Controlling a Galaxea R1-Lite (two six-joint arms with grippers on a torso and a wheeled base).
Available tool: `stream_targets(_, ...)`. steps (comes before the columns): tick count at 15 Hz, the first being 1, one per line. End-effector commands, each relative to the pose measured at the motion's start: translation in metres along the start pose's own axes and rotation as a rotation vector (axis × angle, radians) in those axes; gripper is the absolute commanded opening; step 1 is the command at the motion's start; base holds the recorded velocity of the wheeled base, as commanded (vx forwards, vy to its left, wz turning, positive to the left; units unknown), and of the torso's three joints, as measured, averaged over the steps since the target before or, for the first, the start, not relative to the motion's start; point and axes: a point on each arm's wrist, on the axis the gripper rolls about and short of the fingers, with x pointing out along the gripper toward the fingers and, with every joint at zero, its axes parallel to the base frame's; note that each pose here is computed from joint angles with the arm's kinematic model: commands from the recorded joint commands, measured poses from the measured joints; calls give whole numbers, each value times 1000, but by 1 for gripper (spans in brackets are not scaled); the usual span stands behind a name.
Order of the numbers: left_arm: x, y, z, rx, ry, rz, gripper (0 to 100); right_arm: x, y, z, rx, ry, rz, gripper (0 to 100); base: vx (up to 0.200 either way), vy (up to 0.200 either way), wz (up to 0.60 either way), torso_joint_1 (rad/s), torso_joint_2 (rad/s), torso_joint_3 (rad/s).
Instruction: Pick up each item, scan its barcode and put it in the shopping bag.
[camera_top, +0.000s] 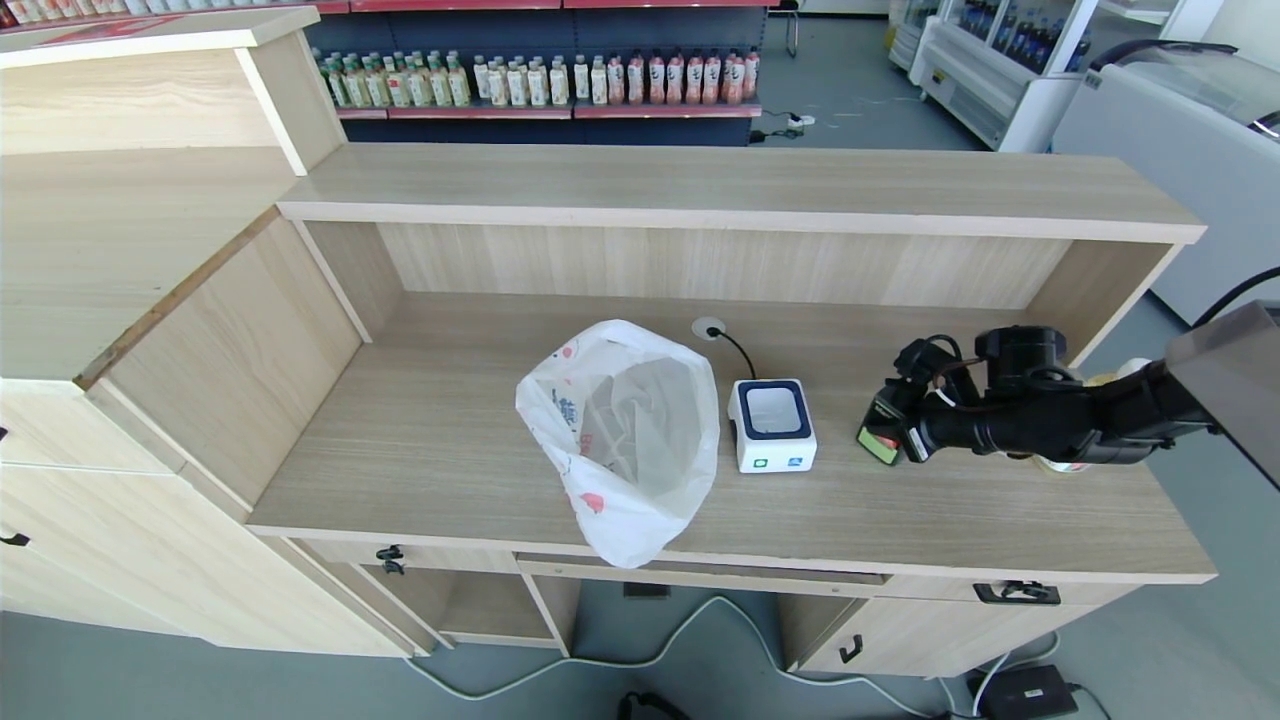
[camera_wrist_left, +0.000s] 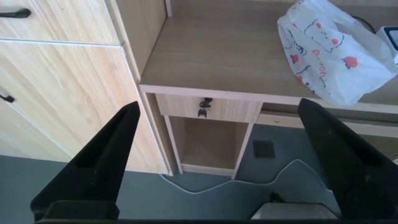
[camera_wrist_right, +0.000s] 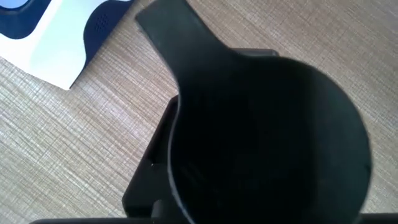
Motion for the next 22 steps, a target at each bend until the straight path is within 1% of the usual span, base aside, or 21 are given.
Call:
stream_targets(1,0,0,0,0,0,0,100,-3,-1,1,-8,-18,-17,0,0,0,0,0,0,0)
stream_targets(3,0,0,0,0,0,0,100,-11,-3,9,-29,-55,-45,0,0,0,0,0,0,0)
stream_targets(4,0,0,0,0,0,1,100,-34,-10,22,-61,-103,-99,0,0,0,0,0,0,0)
stream_targets(5,0,0,0,0,0,0,100,-63,-15,31,-80,-126,-146,0,0,0,0,0,0,0)
stream_targets(6,0,0,0,0,0,0,100,-85,-18,34,-84,-131,-174,0,0,0,0,0,0,0)
stream_targets(7,0,0,0,0,0,1,100,-125,-17,38,-87,-131,-223,0,0,0,0,0,0,0)
stream_targets(8,0,0,0,0,0,0,100,-182,-11,40,-103,-129,-311,0,0,0,0,0,0,0)
stream_targets(9,0,0,0,0,0,1,100,-212,0,45,-126,-132,-353,0,0,0,0,0,0,0)
stream_targets(10,0,0,0,0,0,1,100,-230,10,49,-151,-128,-372,0,0,0,0,0,0,0)
stream_targets(11,0,0,0,0,0,1,100,-261,28,56,-292,-132,-415,0,0,0,0,0,0,0)
stream_targets(12,0,0,0,0,0,1,100,-281,32,58,-420,-124,-469,0,0,0,0,0,0,0)
stream_targets(13,0,0,0,0,0,1,100,-296,38,60,-532,-126,-491,0,0,0,0,0,0,0)
stream_targets(14,0,0,0,0,0,0,100,-304,48,60,-612,-176,-435,0,0,0,0,0,0,0)
stream_targets(15,0,0,0,0,0,1,100,-311,55,63,-730,-226,-399,0,0,0,0,0,0,0)
stream_targets(16,0,0,0,0,0,0,100,-316,60,68,-919,-237,-418,0,0,0,0,0,0,0)
stream_targets(18,0,0,0,0,0,1,100,-321,74,82,-1236,-320,-430,0,0,0,0,0,0,0)
stream_targets(19,0,0,0,0,0,1,100,-323,81,91,-1438,-369,-460,0,0,0,0,0,0,0)
stream_targets(20,0,0,0,0,0,1,100,-324,90,99,-1639,-445,-491,0,0,0,0,0,0,0)
stream_targets(21,0,0,0,0,0,1,100,-327,104,108,-1830,-560,-522,0,0,0,0,0,0,0)
stream_targets(22,0,0,0,0,0,1,100,-333,120,114,-1974,-686,-549,0,0,0,0,0,0,0)
